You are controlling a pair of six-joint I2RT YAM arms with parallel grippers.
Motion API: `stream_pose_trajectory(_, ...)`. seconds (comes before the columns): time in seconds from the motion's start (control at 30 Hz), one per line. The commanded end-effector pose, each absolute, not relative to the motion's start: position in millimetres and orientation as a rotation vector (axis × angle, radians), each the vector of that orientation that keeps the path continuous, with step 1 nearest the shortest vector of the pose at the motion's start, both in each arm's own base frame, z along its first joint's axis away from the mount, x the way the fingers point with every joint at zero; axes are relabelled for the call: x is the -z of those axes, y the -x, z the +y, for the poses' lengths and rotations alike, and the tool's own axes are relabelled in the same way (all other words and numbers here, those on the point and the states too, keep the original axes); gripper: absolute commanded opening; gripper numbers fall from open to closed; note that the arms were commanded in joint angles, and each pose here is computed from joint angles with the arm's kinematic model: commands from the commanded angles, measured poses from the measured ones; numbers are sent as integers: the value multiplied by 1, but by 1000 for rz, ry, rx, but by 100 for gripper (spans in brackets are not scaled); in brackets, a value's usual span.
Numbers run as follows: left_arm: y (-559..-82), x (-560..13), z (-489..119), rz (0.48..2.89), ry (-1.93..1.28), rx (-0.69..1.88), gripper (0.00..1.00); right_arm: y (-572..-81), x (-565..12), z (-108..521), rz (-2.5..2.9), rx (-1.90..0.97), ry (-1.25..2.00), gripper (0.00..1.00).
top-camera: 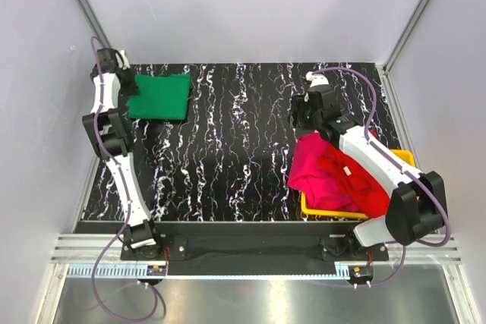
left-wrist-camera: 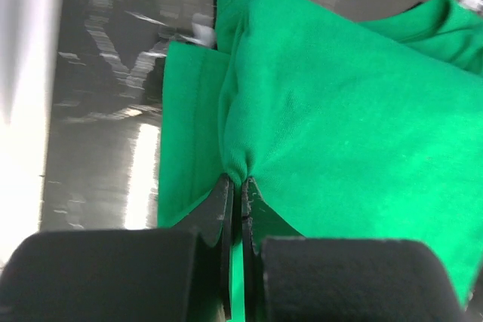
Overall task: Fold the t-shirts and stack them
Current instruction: Neatly place the folded tshirt to the corner
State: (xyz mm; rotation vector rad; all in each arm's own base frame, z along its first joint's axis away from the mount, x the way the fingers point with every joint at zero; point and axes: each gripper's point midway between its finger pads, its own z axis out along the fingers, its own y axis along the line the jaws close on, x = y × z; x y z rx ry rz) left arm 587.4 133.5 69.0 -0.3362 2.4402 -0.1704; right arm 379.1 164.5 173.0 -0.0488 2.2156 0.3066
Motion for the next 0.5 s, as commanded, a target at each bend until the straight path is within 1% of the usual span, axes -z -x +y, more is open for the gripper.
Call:
stream_pose_trajectory(0.0,-605,-94,167,2337,385,56,0,-380,-198,150,2158,-246,55,66)
stream_pose_trajectory(0.27,-622,-126,210,2164,483,-56,0,-371,-196,142,2179,-209,63,66)
stream_pose_trajectory(0.47,-626,-124,230,2115,532,-93,0,-367,-199,138,2183,-193,71,66)
